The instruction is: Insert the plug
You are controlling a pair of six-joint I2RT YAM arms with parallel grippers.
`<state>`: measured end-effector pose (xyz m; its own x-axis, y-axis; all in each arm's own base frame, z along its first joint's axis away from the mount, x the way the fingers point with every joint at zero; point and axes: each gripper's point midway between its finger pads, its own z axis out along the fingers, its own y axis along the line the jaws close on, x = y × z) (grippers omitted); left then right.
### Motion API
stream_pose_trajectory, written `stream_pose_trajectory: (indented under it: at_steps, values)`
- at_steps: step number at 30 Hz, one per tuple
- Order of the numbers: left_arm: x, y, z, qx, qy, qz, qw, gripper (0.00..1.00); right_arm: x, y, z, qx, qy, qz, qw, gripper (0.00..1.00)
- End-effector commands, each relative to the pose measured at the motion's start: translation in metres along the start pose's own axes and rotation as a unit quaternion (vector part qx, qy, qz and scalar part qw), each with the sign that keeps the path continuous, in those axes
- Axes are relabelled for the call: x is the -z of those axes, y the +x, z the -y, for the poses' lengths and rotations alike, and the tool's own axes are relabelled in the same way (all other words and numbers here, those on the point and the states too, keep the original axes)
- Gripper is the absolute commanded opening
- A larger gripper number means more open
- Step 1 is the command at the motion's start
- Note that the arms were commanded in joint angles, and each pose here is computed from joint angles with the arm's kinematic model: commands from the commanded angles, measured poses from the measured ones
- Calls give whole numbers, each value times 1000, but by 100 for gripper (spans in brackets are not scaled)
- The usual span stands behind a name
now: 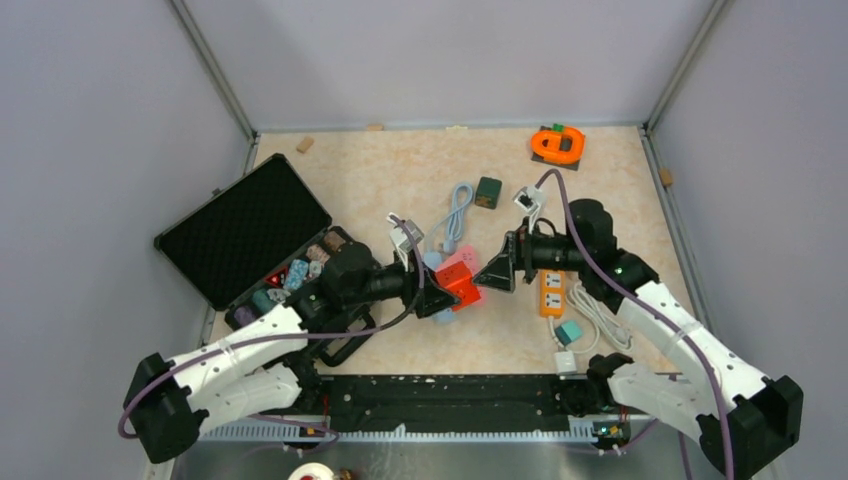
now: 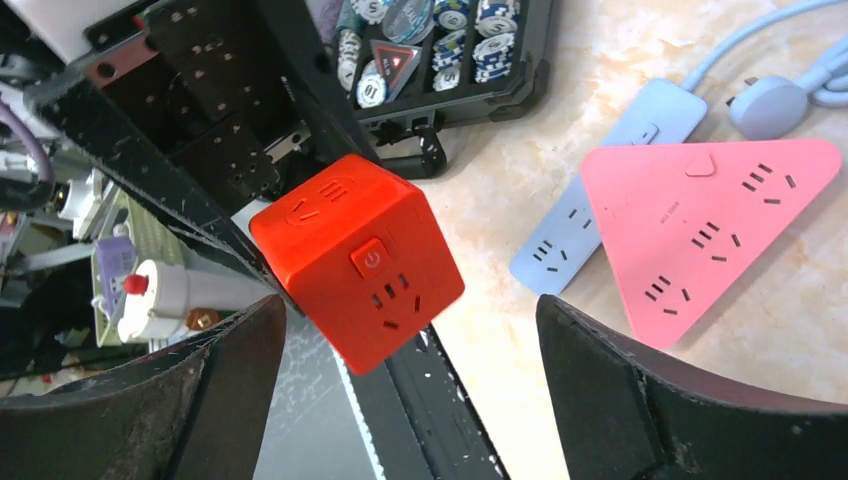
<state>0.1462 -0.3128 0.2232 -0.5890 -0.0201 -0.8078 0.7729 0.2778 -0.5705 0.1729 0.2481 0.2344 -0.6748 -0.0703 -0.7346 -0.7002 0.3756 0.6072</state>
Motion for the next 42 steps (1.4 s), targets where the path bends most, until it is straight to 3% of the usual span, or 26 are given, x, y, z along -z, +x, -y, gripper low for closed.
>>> stream_pose_trajectory:
  at_steps: [1,7,14,20,36,40,42]
  values:
    - [15,-18,-13,-136,-54,0,989,4,5,-30,-4,-26,30,46,998,91]
    - [35,-7,-51,-244,-137,-58,958,4,-5,-28,-5,-105,8,49,993,92]
    - [38,-7,-44,-312,-103,-73,942,6,-15,-12,5,-164,9,25,986,98]
    - [35,-12,-44,-346,-95,-72,931,0,-27,-6,3,-206,-38,23,978,99]
    - [31,-41,-12,-382,-55,27,922,0,-75,-2,-23,-230,-123,3,965,98]
    - [30,-39,-13,-376,-55,24,925,0,-78,-11,-34,-230,-143,12,962,89]
    - [29,-37,-15,-372,-58,22,926,0,-79,-14,-37,-233,-150,12,961,76]
